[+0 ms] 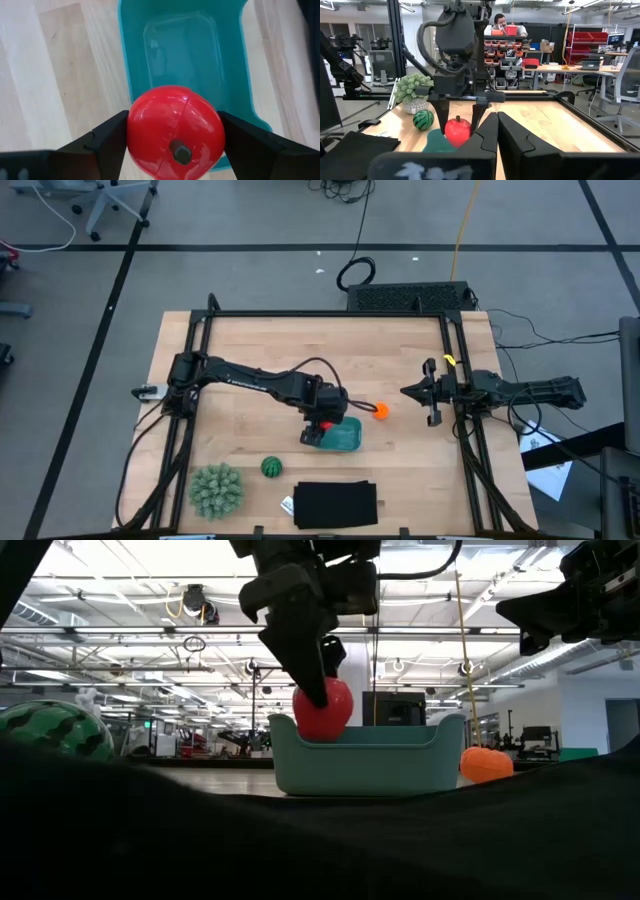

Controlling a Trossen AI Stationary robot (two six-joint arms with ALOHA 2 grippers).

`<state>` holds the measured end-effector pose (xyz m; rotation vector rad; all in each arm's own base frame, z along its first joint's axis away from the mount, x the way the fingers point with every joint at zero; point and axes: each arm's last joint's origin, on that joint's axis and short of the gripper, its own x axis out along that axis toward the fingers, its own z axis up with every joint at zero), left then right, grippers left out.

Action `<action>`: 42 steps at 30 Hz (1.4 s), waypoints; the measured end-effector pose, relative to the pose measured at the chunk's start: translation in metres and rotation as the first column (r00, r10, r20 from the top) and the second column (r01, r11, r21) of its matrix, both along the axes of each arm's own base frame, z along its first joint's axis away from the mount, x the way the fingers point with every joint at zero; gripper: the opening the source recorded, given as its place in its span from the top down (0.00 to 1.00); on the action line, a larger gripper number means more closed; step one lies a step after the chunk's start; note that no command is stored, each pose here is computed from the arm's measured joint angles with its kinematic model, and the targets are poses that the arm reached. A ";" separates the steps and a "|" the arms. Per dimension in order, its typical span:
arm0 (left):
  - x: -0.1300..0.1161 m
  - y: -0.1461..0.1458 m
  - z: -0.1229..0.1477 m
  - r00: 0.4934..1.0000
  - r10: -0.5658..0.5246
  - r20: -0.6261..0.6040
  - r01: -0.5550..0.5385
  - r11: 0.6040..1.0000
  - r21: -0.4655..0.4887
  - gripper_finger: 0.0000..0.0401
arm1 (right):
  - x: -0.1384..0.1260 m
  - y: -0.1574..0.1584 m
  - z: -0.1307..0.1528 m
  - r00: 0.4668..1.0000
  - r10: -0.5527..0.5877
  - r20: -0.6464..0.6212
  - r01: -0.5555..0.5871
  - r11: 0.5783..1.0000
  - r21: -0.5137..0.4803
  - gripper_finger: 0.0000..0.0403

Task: Pick and placing Produce into tupperware
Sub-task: Put the apple into the basket

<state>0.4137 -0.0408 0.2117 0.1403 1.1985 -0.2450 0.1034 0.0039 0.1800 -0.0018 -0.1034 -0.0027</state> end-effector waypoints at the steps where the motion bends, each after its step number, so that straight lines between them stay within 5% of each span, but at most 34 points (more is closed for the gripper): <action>1: 0.000 -0.002 0.000 1.000 -0.008 0.000 0.008 1.000 0.002 0.31 | 0.000 0.000 0.000 1.000 0.000 0.000 0.000 1.000 0.000 1.00; 8: -0.003 -0.021 0.000 0.988 -0.154 0.010 0.153 0.986 0.072 0.31 | 0.000 0.000 0.000 1.000 0.000 0.000 0.000 1.000 0.000 1.00; 15: -0.004 -0.035 0.000 0.946 -0.324 0.016 0.316 0.930 0.186 0.31 | 0.000 0.000 0.000 1.000 0.000 0.000 0.000 1.000 0.000 1.00; 23: 0.003 -0.027 0.003 0.885 -0.459 0.082 0.438 0.879 0.190 0.31 | 0.000 0.000 0.000 1.000 0.000 0.000 0.000 1.000 0.004 1.00; 29: 0.007 -0.021 0.004 0.869 -0.476 0.131 0.456 0.876 0.158 0.31 | 0.000 0.000 0.000 1.000 0.000 0.000 0.000 1.000 0.004 1.00; 36: 0.005 -0.021 0.004 0.804 -0.585 0.102 0.558 0.803 0.209 0.31 | 0.000 0.000 0.000 1.000 0.000 0.000 0.000 1.000 0.004 1.00; 42: 0.007 -0.016 0.000 0.797 -0.596 0.096 0.567 0.794 0.218 0.31 | 0.000 0.000 0.000 1.000 0.000 0.000 0.000 1.000 0.004 1.00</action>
